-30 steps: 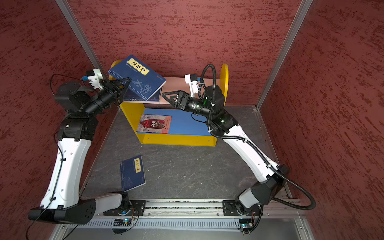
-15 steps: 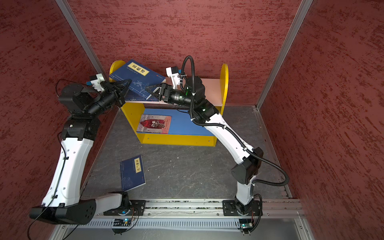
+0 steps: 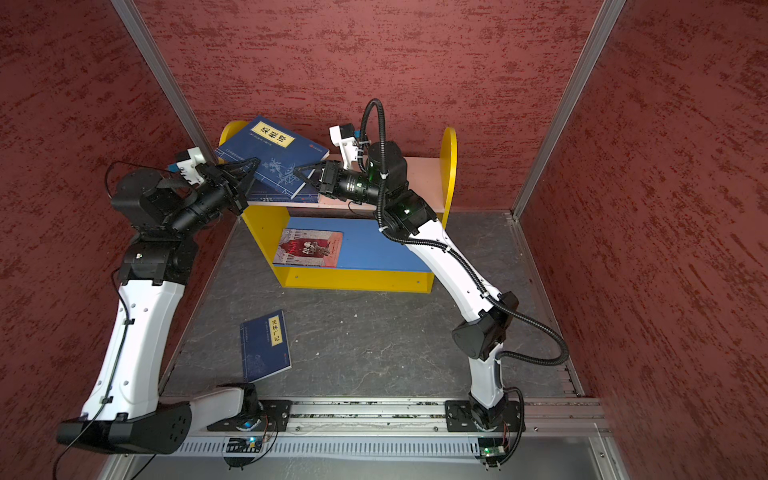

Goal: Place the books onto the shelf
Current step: 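Carry the book over the pink shelf with the left gripper while the right supports it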

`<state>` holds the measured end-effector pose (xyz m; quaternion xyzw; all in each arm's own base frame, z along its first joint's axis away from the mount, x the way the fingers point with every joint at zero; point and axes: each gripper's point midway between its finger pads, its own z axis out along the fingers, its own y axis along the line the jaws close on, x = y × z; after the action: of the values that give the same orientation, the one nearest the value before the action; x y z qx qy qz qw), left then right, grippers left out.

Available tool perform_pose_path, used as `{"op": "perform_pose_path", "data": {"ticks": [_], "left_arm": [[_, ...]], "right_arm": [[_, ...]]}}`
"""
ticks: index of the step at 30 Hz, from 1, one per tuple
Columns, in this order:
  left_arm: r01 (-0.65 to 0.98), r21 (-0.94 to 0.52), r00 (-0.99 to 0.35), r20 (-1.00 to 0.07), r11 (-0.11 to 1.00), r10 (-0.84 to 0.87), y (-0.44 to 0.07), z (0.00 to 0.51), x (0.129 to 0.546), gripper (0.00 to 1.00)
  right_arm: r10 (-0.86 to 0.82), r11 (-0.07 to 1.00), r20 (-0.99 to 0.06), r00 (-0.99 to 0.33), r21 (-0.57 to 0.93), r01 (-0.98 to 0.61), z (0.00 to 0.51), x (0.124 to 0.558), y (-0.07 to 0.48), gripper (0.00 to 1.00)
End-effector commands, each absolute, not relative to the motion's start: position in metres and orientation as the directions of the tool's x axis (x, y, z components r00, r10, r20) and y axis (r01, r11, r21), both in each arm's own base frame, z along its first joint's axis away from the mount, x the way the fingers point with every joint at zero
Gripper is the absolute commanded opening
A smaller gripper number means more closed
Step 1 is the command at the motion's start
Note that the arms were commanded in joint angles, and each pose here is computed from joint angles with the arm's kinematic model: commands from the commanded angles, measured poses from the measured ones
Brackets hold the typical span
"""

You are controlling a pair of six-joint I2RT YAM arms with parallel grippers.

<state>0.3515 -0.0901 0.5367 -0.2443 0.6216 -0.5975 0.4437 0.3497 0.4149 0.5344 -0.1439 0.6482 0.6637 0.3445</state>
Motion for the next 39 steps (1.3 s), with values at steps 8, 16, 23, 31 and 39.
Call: {"op": "perform_pose_path", "data": {"ticks": [8, 16, 23, 31, 39], "left_arm": [[0.331, -0.905, -0.433, -0.397, 0.266, -0.809, -0.089, 0.549, 0.334, 0.48], [0.240, -0.907, -0.362, -0.415, 0.346, -0.835, -0.059, 0.538, 0.324, 0.64], [0.203, -0.900, -0.248, -0.428, 0.386, -0.869, -0.026, 0.545, 0.310, 0.65], [0.248, -0.887, -0.232, -0.444, 0.388, -0.866, -0.022, 0.562, 0.311, 0.65], [0.255, -0.903, -0.287, -0.412, 0.346, -0.865, -0.029, 0.560, 0.322, 0.65]], "right_arm": [[0.282, 0.072, -0.659, -0.697, 0.739, -0.670, 0.545, 0.351, 0.412, 0.07], [0.251, 0.060, -0.651, -0.717, 0.749, -0.659, 0.548, 0.351, 0.397, 0.07], [0.200, 0.044, -0.598, -0.776, 0.797, -0.603, 0.535, 0.358, 0.391, 0.09], [0.134, 0.034, -0.549, -0.825, 0.834, -0.550, 0.517, 0.363, 0.398, 0.09], [0.116, 0.046, -0.515, -0.849, 0.857, -0.514, 0.506, 0.371, 0.403, 0.09]]}}
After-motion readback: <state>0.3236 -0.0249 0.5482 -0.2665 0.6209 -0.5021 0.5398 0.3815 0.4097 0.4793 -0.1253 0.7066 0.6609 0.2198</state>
